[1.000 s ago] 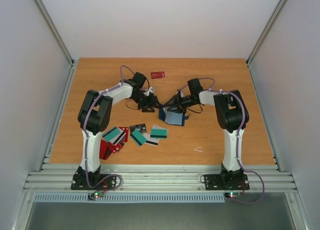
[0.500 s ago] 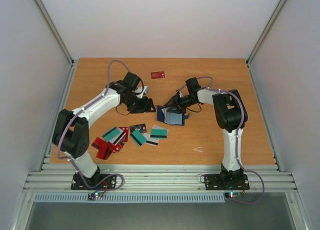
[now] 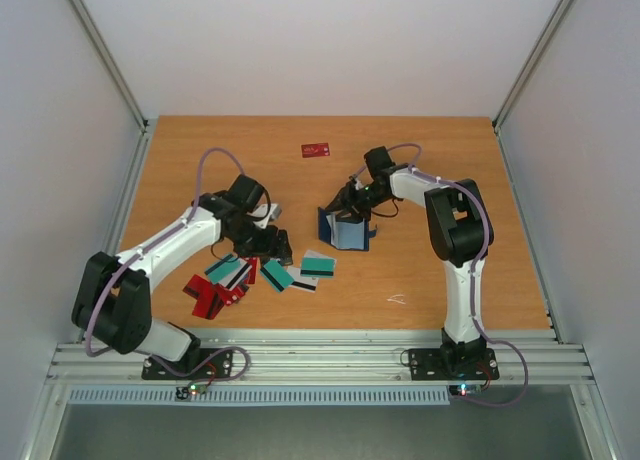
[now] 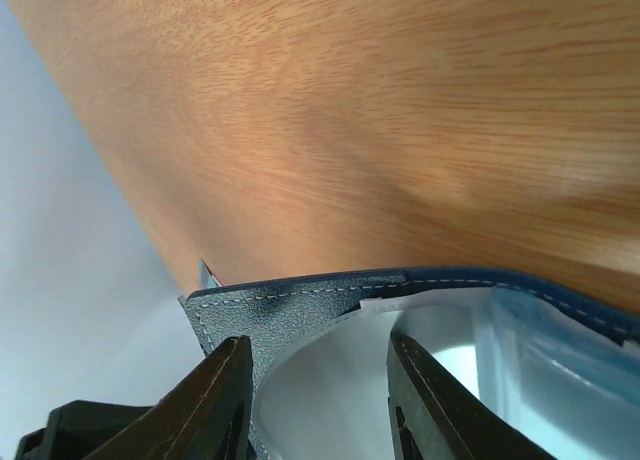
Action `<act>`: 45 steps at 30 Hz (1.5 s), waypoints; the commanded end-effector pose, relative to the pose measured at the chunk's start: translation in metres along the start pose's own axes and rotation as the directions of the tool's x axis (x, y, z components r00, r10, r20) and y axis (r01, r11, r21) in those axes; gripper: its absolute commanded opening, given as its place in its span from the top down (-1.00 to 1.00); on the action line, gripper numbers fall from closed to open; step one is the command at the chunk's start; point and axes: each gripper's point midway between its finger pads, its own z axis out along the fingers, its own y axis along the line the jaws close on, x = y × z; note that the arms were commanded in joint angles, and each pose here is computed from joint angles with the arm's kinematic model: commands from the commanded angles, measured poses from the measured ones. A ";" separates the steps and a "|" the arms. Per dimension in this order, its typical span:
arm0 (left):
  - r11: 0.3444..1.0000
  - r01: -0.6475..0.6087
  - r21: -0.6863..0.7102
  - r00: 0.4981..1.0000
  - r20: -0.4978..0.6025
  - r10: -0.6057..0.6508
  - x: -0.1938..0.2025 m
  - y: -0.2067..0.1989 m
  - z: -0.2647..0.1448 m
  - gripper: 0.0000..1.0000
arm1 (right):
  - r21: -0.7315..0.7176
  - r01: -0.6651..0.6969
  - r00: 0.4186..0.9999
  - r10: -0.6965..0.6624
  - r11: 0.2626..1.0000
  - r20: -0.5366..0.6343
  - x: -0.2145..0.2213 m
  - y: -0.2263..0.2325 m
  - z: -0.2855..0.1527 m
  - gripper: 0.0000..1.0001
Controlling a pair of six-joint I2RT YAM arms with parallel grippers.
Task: Put the credit cards into the card holder
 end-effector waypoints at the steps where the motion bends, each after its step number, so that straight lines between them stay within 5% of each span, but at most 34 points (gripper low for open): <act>1: 0.996 0.046 -0.071 0.999 0.011 -0.045 0.014 0.019 0.002 -0.56 | 0.008 0.065 0.998 -0.065 0.998 0.006 0.006 0.022 -0.012 0.22; 8: 0.955 0.200 -0.219 0.980 0.030 -0.198 0.034 0.049 -0.003 -0.54 | 0.059 0.169 0.985 -0.170 0.984 0.029 0.004 0.032 -0.026 0.21; 17: 0.775 0.390 -0.497 0.915 0.117 -0.386 0.068 0.103 -0.039 -0.59 | 0.061 0.229 0.972 -0.231 0.972 0.040 0.011 0.046 -0.036 0.20; 23: 0.709 0.570 -0.415 0.817 0.192 -0.544 0.090 0.108 -0.027 -0.58 | 0.066 0.257 0.964 -0.260 0.964 0.047 0.021 0.052 -0.045 0.19; 35: 0.583 0.724 -0.368 0.676 0.213 -0.705 0.102 0.112 -0.003 -0.65 | 0.079 0.299 0.953 -0.302 0.951 0.030 0.039 0.044 -0.051 0.20; 45: 0.588 0.706 -0.395 0.688 0.188 -0.701 0.093 0.118 0.017 -0.59 | 0.080 0.306 0.951 -0.308 0.949 0.026 0.048 0.039 -0.053 0.19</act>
